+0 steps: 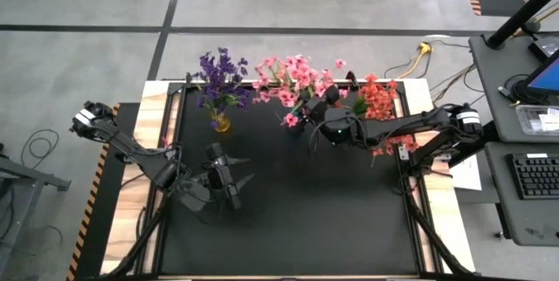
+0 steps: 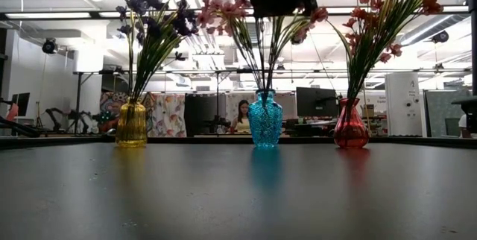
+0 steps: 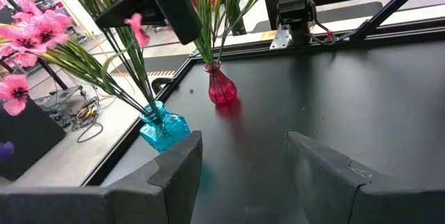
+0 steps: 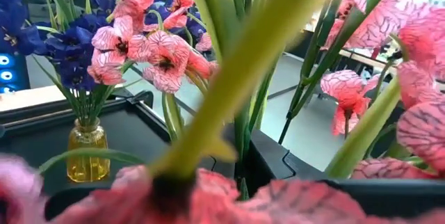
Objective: Sort flowers into vase by color
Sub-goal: Put the pink flower into the blue vase
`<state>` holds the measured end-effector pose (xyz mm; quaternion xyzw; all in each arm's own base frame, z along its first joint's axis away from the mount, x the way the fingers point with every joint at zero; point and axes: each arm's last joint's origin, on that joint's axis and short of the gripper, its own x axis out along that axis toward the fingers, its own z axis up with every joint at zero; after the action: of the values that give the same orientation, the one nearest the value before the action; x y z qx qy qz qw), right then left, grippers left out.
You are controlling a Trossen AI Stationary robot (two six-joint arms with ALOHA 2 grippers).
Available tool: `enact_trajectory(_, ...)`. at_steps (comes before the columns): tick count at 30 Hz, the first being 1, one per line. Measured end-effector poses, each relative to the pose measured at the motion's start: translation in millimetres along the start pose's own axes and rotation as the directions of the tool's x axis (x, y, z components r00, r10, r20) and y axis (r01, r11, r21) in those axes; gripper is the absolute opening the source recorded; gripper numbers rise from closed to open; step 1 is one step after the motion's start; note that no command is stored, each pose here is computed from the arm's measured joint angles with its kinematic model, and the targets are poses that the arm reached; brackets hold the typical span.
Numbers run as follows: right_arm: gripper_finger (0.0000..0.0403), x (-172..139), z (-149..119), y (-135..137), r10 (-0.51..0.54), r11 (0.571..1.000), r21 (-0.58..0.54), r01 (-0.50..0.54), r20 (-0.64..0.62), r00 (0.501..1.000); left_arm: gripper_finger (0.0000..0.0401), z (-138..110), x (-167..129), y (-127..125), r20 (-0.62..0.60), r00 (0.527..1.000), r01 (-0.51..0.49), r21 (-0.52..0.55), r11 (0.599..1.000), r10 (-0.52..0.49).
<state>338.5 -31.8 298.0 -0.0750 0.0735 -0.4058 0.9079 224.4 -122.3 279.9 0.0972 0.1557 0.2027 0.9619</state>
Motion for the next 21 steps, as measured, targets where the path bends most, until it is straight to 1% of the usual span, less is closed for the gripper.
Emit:
enact_trajectory(4, 0.0013, 0.0, -1.0, 0.1, 0.0, 1.0, 0.01, 0.0, -0.008, 1.0, 0.0191, 0.0, 0.0, 0.0, 0.0, 1.0, 0.0, 0.0, 1.0, 0.0)
enact_trajectory(7, 0.0015, 0.2, -5.0, 0.2, 0.002, 1.0, 0.019, -0.001, -0.039, 0.999, 0.0191, 0.0, 0.0, -0.1, 0.0, 1.0, 0.0, 0.0, 1.0, 0.0)
enact_trajectory(10, 0.003, 0.6, -9.8, -0.3, 0.002, 1.0, 0.025, 0.0, -0.077, 0.997, 0.0191, 0.0, 0.1, -0.1, 0.0, 1.0, 0.0, -0.001, 1.0, 0.0)
enact_trajectory(13, 0.006, 0.6, -13.2, -0.5, 0.001, 1.0, 0.028, 0.002, -0.103, 0.995, 0.0191, 0.1, 0.1, -0.1, 0.001, 1.0, 0.0, -0.001, 1.0, 0.0)
enact_trajectory(21, 0.0162, -0.8, -18.9, 0.0, 0.005, 1.0, 0.007, -0.004, -0.153, 0.988, 0.0191, 0.2, 0.1, -0.1, 0.001, 1.0, 0.0, -0.002, 1.0, 0.0)
